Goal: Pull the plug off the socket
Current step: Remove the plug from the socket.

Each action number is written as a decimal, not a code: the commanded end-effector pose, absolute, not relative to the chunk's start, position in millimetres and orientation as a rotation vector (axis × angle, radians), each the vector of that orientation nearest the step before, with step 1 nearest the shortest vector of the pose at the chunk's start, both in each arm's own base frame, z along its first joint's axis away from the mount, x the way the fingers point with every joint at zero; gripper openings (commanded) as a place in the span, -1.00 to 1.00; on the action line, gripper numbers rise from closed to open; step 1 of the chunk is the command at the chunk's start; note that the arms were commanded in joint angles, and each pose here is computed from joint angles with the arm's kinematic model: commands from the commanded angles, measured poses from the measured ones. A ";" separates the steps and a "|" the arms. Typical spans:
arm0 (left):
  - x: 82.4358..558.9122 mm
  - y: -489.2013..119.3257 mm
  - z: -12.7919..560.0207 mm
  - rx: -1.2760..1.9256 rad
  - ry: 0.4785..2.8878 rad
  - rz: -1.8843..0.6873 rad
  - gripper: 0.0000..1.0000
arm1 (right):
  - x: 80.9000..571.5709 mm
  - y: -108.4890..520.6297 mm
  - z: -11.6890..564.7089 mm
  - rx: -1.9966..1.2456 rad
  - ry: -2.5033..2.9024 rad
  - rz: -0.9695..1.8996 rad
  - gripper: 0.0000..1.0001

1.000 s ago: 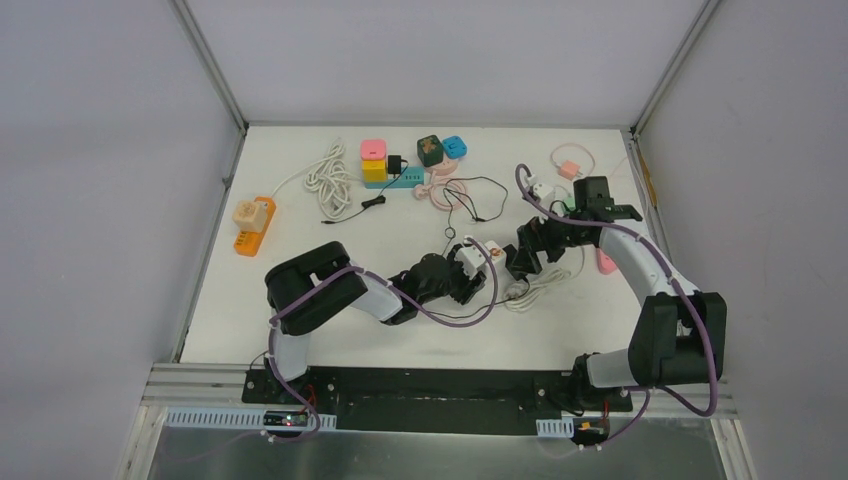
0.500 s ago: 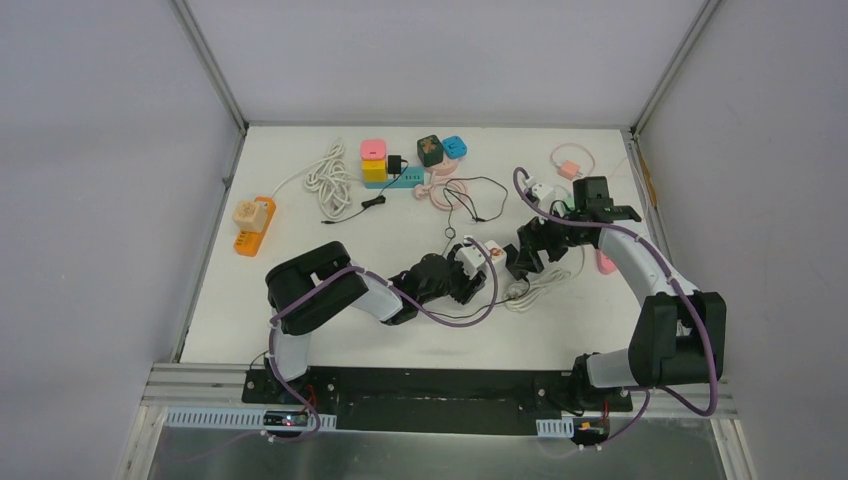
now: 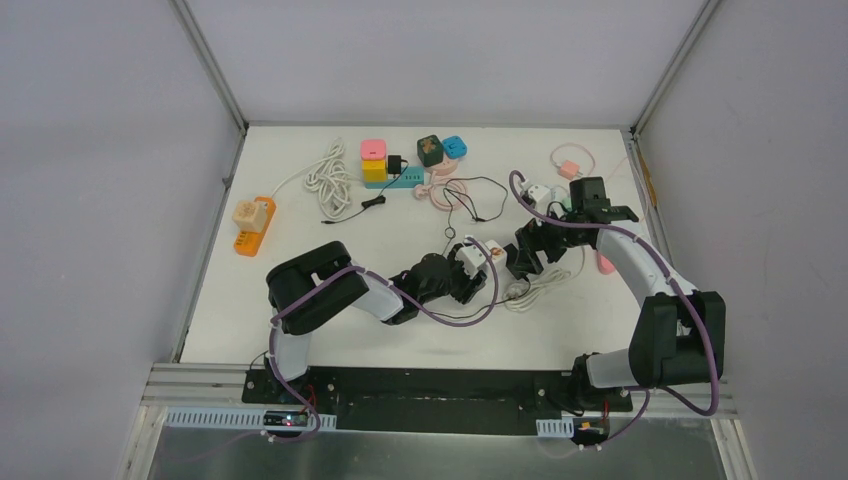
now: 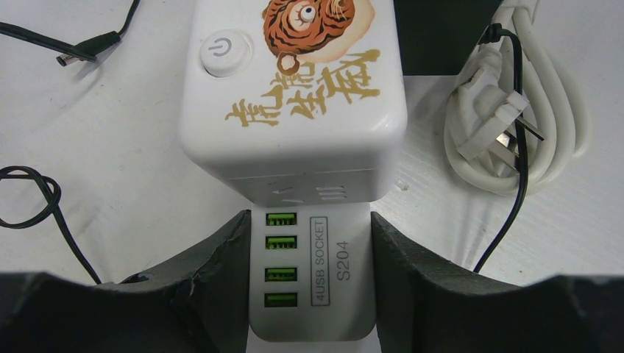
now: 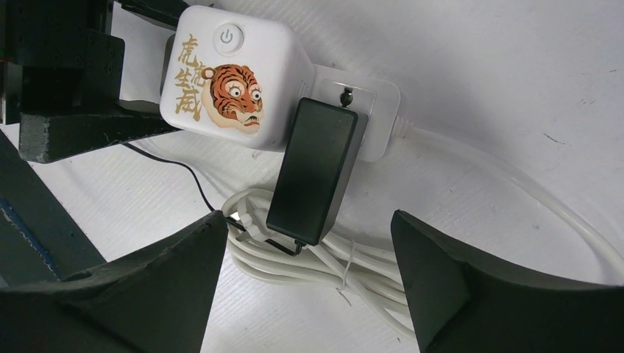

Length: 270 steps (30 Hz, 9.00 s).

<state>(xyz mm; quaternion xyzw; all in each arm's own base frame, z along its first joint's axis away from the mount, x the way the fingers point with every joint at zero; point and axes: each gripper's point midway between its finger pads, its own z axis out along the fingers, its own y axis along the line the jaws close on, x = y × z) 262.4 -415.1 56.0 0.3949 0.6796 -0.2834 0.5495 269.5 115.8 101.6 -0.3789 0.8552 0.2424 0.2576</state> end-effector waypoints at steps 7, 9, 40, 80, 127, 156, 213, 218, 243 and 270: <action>258.0 -412.0 33.3 0.954 1.685 -0.654 -1.00 | 273.1 117.6 107.0 -1.070 2.277 0.626 0.68; 257.7 -412.2 33.3 0.955 1.685 -0.655 -1.00 | 273.2 117.7 106.5 -1.072 2.276 0.622 0.68; 258.4 -409.5 37.4 0.931 1.671 -0.655 -1.00 | 287.2 130.8 71.9 -1.035 2.417 0.445 -0.07; 265.8 -401.7 39.7 0.877 1.657 -0.580 -1.00 | 269.4 156.1 69.5 -1.024 2.526 0.687 -1.00; 262.4 -402.5 39.4 0.898 1.640 -0.584 -1.00 | 286.0 138.3 58.4 -1.081 2.491 0.358 -1.00; 262.7 -404.3 37.2 0.913 1.645 -0.581 -1.00 | 275.6 150.7 70.2 -1.020 2.515 0.591 -1.00; 263.5 -404.8 35.1 0.918 1.650 -0.561 -1.00 | 280.1 148.3 86.1 -0.935 2.469 0.608 -1.00; 263.8 -405.2 33.8 0.922 1.654 -0.558 -1.00 | 289.5 137.1 85.4 -0.999 2.421 0.378 -1.00; 264.6 -406.1 30.9 0.933 1.661 -0.548 -1.00 | 280.3 146.5 93.1 -1.000 2.423 0.500 -1.00; 264.1 -406.8 28.9 0.944 1.667 -0.543 -1.00 | 279.7 144.8 107.2 -0.941 2.396 0.594 -1.00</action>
